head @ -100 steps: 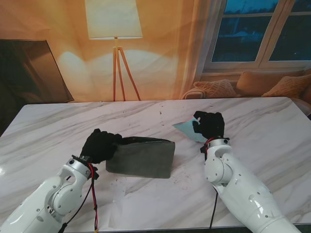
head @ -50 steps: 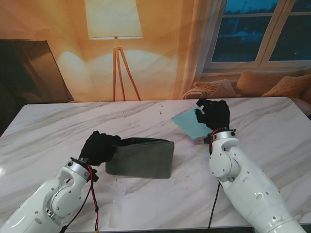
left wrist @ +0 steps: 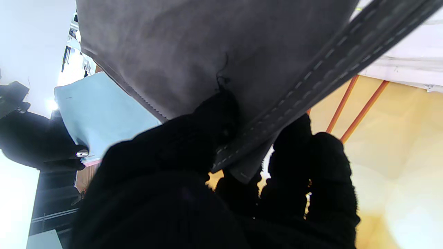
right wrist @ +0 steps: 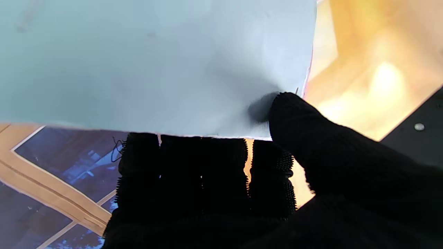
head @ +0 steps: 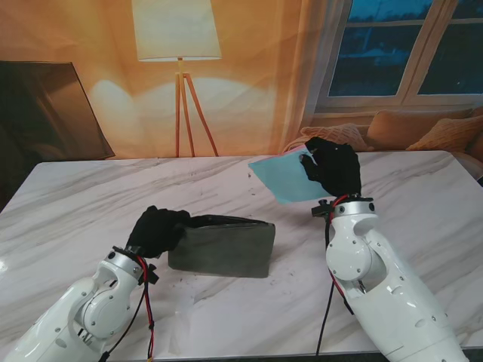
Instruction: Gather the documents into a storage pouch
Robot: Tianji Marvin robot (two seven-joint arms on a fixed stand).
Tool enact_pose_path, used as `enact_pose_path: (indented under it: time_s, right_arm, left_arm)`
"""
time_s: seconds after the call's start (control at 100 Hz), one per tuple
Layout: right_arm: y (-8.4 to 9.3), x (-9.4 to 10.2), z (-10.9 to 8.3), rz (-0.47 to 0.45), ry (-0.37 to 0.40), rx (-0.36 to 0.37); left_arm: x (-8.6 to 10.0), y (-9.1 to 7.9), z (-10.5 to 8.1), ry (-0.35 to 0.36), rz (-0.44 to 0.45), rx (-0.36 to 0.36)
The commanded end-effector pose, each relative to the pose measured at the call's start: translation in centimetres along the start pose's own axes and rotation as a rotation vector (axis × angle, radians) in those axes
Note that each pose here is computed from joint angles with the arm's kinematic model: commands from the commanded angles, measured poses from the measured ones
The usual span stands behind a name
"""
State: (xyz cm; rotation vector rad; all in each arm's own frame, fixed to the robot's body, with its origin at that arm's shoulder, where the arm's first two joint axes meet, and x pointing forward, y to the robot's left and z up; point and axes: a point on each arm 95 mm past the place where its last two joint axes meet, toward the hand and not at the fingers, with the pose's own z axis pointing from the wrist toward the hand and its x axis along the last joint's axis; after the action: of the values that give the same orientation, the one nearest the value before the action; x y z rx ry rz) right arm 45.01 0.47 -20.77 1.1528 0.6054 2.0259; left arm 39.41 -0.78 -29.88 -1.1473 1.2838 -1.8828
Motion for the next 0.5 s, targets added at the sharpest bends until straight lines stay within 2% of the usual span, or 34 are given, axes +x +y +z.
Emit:
enact_pose_path:
  time_s: [0.0, 0.25, 0.49]
  right_arm:
    - [0.2, 1.4, -0.1, 0.038, 0.023, -0.002]
    - [1.0, 3.7, -0.1, 0.153, 0.036, -0.024]
    - [1.1, 4.8, 0.0, 0.231, 0.026, -0.022]
  left_arm:
    - [0.5, 0.3, 0.2, 0.001, -0.017, -0.005]
    - [0.7, 0.4, 0.8, -0.008, -0.055, 0.046]
    - [0.7, 0.6, 2.0, -0.033, -0.095, 0.112]
